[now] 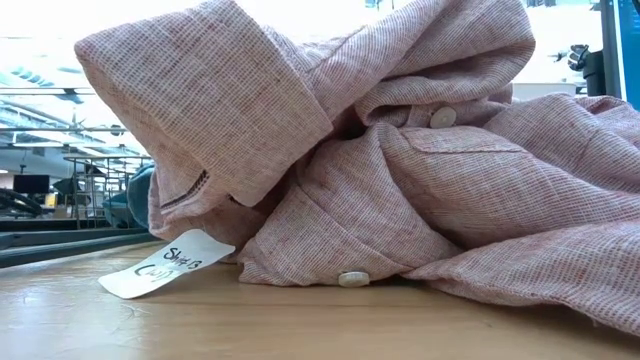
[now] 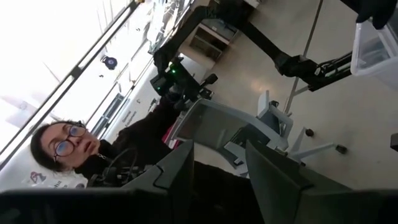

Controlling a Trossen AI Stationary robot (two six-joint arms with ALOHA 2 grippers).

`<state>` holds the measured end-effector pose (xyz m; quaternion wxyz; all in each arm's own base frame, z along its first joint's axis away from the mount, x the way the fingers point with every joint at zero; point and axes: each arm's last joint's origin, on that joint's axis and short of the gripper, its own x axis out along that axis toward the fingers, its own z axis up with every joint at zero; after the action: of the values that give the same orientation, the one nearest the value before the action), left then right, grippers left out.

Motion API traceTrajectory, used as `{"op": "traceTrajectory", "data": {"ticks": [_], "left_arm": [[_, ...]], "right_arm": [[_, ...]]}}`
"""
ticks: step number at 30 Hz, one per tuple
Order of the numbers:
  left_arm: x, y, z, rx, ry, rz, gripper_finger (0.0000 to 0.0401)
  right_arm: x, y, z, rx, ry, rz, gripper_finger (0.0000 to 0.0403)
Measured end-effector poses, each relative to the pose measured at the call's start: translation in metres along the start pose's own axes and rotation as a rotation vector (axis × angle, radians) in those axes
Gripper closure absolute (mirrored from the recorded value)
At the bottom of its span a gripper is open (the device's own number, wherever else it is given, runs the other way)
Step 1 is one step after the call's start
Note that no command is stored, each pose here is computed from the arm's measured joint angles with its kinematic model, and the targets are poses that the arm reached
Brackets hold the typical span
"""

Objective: Pick & Place Cloths
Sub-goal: Put the black boxers into the transparent bin

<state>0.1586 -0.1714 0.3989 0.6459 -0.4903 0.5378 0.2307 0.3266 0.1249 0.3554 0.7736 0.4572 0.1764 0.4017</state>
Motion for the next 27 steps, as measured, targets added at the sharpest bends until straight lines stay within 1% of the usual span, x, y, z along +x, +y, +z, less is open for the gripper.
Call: {"op": "traceTrajectory", "data": {"ticks": [3, 6, 13, 16, 20, 27], "left_arm": [[0.004, 0.003, -0.008, -0.043, 0.002, 0.053, 0.0395], [0.01, 0.003, -0.014, -0.074, -0.003, 0.083, 0.0395], [0.019, 0.001, -0.025, -0.104, -0.007, 0.106, 0.0395], [0.023, 0.003, -0.026, -0.118, -0.034, 0.112, 0.0395], [0.042, 0.009, -0.027, -0.144, -0.041, 0.165, 0.0395], [0.09, 0.021, -0.028, -0.176, -0.055, 0.205, 0.0395]], "right_arm": [[0.0, 0.0, 0.0, 0.0, 0.0, -0.001, 0.0261], [0.0, 0.0, 0.0, -0.001, 0.0, 0.001, 0.0261], [0.0, 0.0, 0.0, -0.001, -0.001, 0.001, 0.0261], [0.0, 0.0, 0.0, 0.0, 0.0, 0.001, 0.0261], [0.0, 0.0, 0.0, -0.001, -0.001, 0.001, 0.0261], [0.0, 0.0, -0.001, 0.0, 0.001, 0.002, 0.0261]]}}
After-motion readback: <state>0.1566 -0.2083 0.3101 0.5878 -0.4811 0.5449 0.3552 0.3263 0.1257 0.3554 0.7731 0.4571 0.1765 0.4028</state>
